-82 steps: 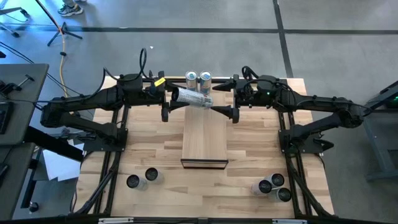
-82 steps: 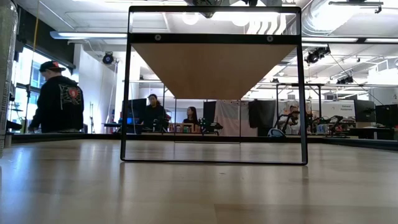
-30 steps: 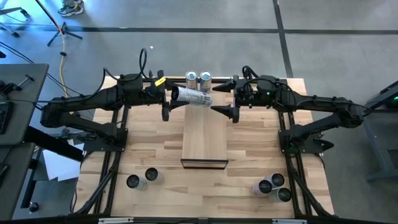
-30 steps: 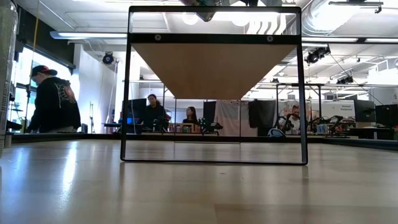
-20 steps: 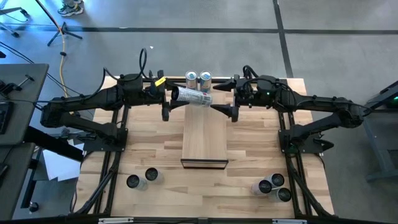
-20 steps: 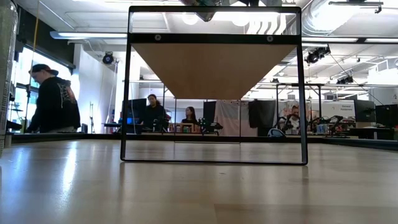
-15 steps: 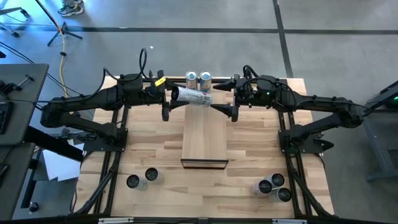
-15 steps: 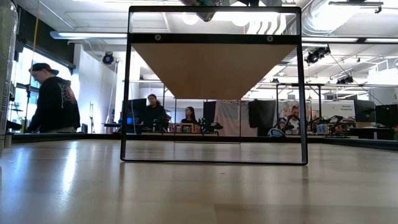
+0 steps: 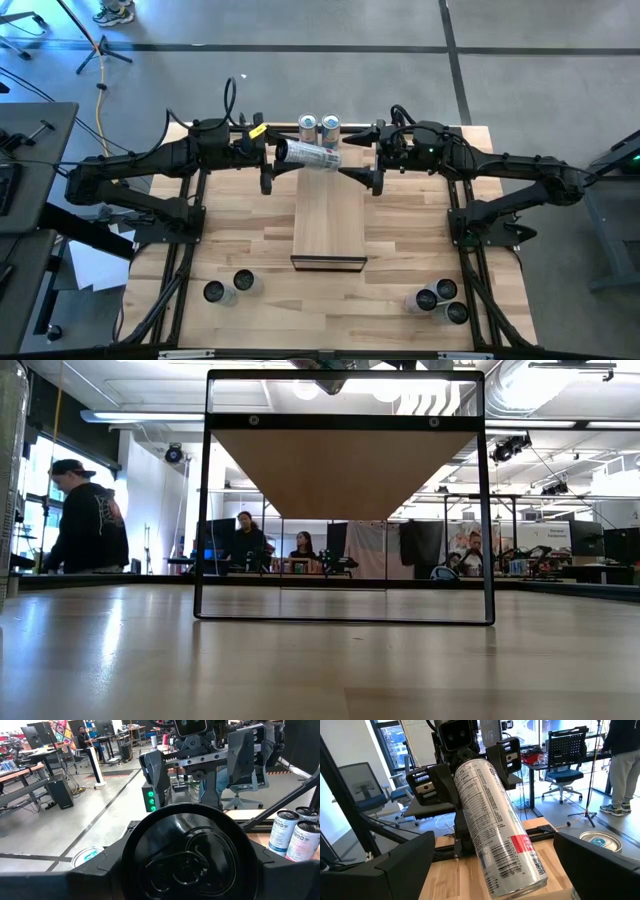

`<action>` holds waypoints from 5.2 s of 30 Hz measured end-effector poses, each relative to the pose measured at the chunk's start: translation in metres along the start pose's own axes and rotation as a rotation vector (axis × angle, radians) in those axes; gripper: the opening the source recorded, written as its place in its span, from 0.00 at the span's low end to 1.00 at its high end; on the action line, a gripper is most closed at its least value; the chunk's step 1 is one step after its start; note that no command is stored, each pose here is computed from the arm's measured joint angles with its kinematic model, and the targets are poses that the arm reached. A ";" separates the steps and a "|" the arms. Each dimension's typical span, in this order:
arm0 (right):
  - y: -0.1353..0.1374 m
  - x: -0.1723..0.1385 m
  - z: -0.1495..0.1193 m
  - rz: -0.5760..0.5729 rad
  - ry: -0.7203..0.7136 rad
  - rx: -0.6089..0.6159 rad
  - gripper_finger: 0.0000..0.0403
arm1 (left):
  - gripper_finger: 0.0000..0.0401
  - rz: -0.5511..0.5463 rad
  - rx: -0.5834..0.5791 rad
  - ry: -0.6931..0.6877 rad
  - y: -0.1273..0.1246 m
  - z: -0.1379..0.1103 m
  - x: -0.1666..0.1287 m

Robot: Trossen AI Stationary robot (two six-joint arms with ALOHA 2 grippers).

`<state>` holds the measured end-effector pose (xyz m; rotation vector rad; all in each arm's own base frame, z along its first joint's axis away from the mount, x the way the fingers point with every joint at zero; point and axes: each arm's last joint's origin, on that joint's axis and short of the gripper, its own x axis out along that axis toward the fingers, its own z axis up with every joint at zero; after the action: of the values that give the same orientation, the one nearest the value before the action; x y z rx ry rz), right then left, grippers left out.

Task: Place canned beverage on shelf
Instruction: Put the top white pink soda can on the shelf

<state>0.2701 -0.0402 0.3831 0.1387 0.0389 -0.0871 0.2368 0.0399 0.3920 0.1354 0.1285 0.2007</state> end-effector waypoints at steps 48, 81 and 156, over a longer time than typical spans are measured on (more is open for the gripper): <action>-0.001 0.000 -0.001 -0.023 0.004 0.112 0.98 | 0.55 0.000 0.000 -0.001 0.000 0.000 0.000; -0.002 0.000 -0.008 -0.047 0.075 0.027 0.98 | 0.55 0.021 -0.003 0.017 0.004 -0.002 0.005; -0.023 0.050 -0.052 -0.084 0.215 -0.162 0.67 | 0.58 -0.026 0.100 0.232 0.002 -0.006 0.060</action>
<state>0.3165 -0.0600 0.3263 -0.0162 0.2659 -0.1525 0.2937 0.0553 0.3799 0.2095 0.3713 0.1838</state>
